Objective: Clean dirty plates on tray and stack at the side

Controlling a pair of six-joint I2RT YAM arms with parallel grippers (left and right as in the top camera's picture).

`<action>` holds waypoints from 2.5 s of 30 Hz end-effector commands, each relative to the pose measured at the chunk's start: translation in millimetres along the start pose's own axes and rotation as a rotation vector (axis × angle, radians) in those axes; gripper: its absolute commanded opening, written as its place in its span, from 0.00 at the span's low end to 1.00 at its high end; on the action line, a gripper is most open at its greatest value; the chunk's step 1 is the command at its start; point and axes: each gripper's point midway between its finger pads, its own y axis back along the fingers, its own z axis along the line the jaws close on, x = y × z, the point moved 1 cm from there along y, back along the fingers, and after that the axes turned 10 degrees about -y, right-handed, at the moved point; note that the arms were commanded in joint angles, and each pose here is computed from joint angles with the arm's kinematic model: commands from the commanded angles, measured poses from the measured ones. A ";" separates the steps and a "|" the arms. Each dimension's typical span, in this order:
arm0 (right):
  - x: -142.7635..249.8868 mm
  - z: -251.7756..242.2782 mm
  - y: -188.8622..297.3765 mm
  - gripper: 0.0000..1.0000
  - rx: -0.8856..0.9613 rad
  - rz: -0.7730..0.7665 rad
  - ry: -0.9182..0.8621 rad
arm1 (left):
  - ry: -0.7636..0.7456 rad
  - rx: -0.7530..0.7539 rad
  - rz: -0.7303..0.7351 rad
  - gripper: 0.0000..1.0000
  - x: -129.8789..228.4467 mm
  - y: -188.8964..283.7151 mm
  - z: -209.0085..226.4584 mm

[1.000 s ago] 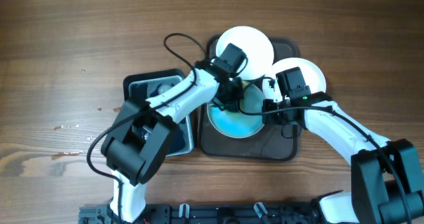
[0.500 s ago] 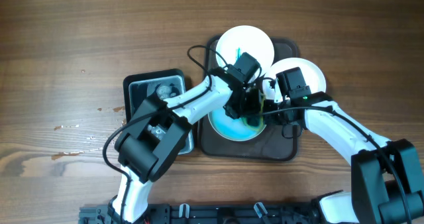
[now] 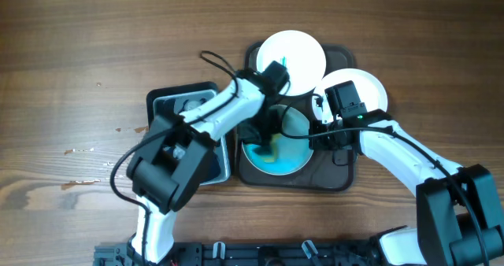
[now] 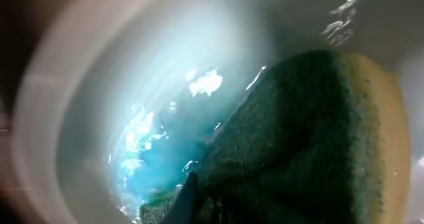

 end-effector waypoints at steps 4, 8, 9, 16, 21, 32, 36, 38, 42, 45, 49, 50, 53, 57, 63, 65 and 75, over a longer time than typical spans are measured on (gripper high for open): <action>-0.9 -12.2 -2.6 0.04 0.053 -0.006 -0.003 | 0.077 -0.263 -0.142 0.04 -21.3 11.7 62.9; -0.9 -12.2 -2.6 0.04 0.053 -0.006 -0.003 | 0.065 -0.049 -0.154 0.04 -13.1 45.7 32.3; -0.8 -12.2 -2.6 0.04 0.054 -0.006 -0.004 | 0.069 -0.010 -0.165 0.04 -12.0 56.4 29.5; -0.9 -12.1 -2.6 0.04 0.053 -0.007 -0.003 | 0.139 0.093 -0.303 0.04 -10.1 140.3 78.9; -4.3 -10.3 -2.7 0.11 0.046 -0.021 0.000 | 0.280 -0.132 -0.271 0.04 -1.5 125.9 152.7; -32.5 13.5 56.7 0.04 0.077 -0.028 0.028 | 0.337 -0.037 -0.276 0.45 6.9 101.6 165.4; -43.7 39.8 95.1 0.04 0.073 -0.028 0.091 | 0.364 0.021 -0.441 0.66 5.6 160.1 170.4; -47.6 55.1 107.5 0.04 0.078 -0.053 0.124 | 0.397 0.045 -0.524 0.71 10.1 186.0 180.1; -53.5 79.0 114.8 0.04 0.073 -0.091 0.142 | 0.482 0.089 -0.657 0.72 34.8 226.9 204.8; -48.2 119.8 113.3 0.04 -0.134 -0.060 0.256 | 0.486 0.081 -0.701 0.71 51.4 239.9 212.5; -40.5 158.7 112.2 0.04 -0.223 -0.088 0.278 | 0.464 0.073 -0.701 0.71 60.2 241.8 211.6; -37.3 167.5 110.0 0.04 -0.228 -0.097 0.297 | 0.465 0.073 -0.697 0.71 60.8 241.2 211.6; -35.9 180.8 97.6 0.04 -0.115 -0.201 0.314 | 0.465 0.072 -0.693 0.71 61.2 240.5 211.7; -45.8 191.3 95.8 0.04 0.033 -0.394 0.376 | 0.467 0.069 -0.684 0.69 63.0 239.1 211.8; -53.1 225.1 120.2 0.04 0.134 -0.668 0.533 | 0.496 0.067 -0.689 0.69 64.3 240.3 218.4; -49.8 230.0 128.4 0.04 0.192 -0.734 0.575 | 0.543 0.061 -0.698 0.71 65.6 242.1 230.1; -15.2 263.3 161.9 0.04 0.368 -0.944 0.805 | 0.688 0.040 -0.715 1.00 72.1 245.2 266.2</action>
